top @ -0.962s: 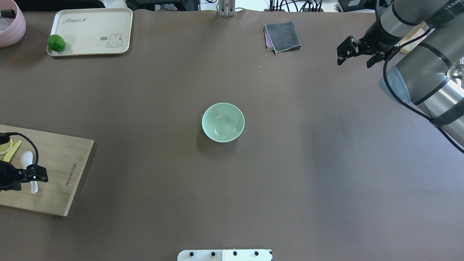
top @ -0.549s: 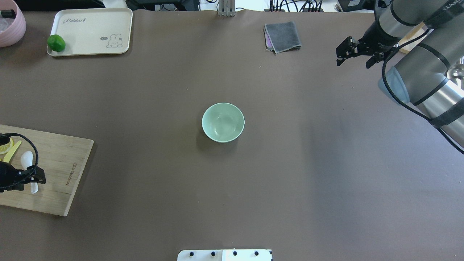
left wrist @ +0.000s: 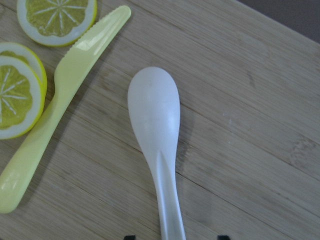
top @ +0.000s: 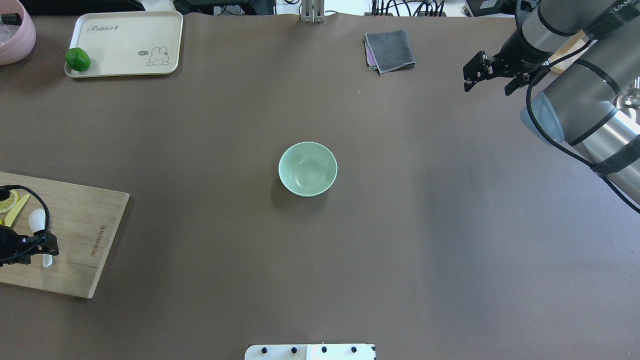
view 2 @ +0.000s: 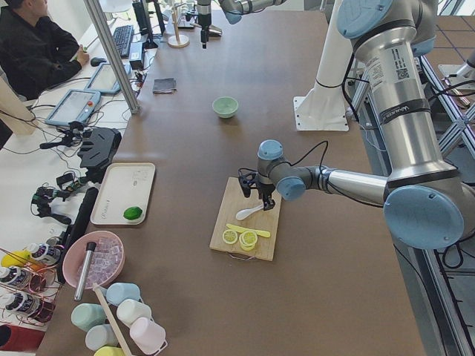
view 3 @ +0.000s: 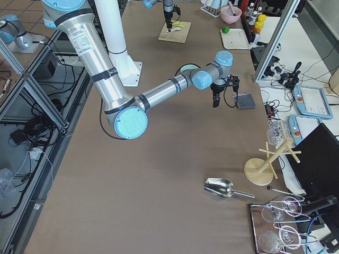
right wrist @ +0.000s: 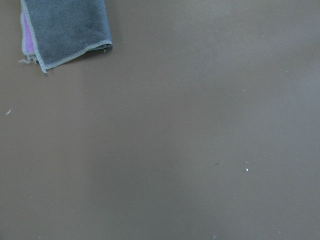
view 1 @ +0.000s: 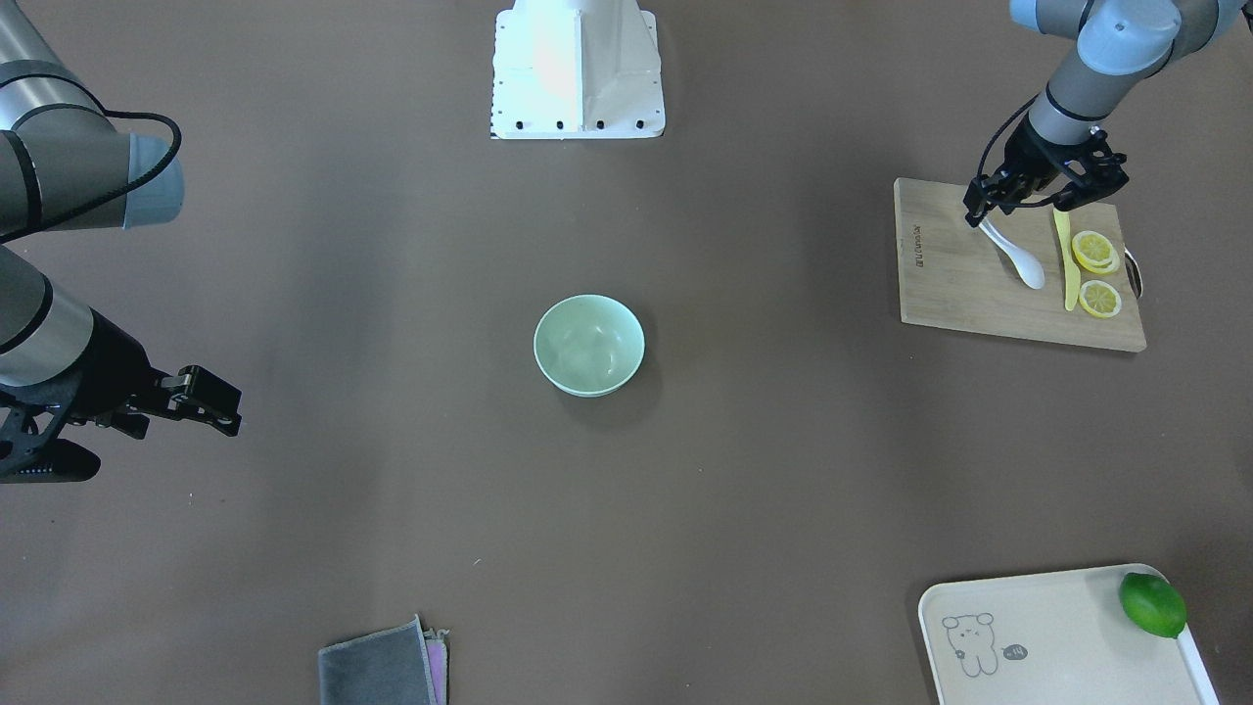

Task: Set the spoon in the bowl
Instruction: 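Lower the left gripper onto the white spoon on the cutting board and grasp it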

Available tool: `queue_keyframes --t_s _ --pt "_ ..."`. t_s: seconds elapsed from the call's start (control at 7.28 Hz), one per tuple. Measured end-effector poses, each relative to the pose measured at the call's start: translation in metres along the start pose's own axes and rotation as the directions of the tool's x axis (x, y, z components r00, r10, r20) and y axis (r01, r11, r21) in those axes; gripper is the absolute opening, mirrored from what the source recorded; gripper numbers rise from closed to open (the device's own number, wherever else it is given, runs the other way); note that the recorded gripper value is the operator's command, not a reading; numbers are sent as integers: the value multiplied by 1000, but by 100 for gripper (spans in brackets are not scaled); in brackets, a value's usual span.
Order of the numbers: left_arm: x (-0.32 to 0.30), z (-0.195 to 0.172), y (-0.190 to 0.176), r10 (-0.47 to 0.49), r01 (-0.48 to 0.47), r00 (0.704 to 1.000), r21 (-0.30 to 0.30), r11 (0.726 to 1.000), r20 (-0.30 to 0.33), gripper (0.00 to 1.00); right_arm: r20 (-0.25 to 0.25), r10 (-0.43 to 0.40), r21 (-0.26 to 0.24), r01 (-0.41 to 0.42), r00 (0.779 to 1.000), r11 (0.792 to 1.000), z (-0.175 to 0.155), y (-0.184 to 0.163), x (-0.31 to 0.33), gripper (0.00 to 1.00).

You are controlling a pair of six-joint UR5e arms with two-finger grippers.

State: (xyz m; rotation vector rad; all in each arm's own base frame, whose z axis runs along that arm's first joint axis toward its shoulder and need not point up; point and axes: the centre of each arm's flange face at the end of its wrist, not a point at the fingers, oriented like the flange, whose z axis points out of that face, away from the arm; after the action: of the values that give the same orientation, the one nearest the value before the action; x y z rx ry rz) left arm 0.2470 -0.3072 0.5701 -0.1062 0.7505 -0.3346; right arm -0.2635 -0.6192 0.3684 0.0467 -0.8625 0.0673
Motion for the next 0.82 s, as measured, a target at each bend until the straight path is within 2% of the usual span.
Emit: queue_keyframes --t_s 0.82 --pt "2 3 4 9 -9 1000 -9 1000 3 58 -4 -6 6 6 1000 1000 -1 3 -3 100"
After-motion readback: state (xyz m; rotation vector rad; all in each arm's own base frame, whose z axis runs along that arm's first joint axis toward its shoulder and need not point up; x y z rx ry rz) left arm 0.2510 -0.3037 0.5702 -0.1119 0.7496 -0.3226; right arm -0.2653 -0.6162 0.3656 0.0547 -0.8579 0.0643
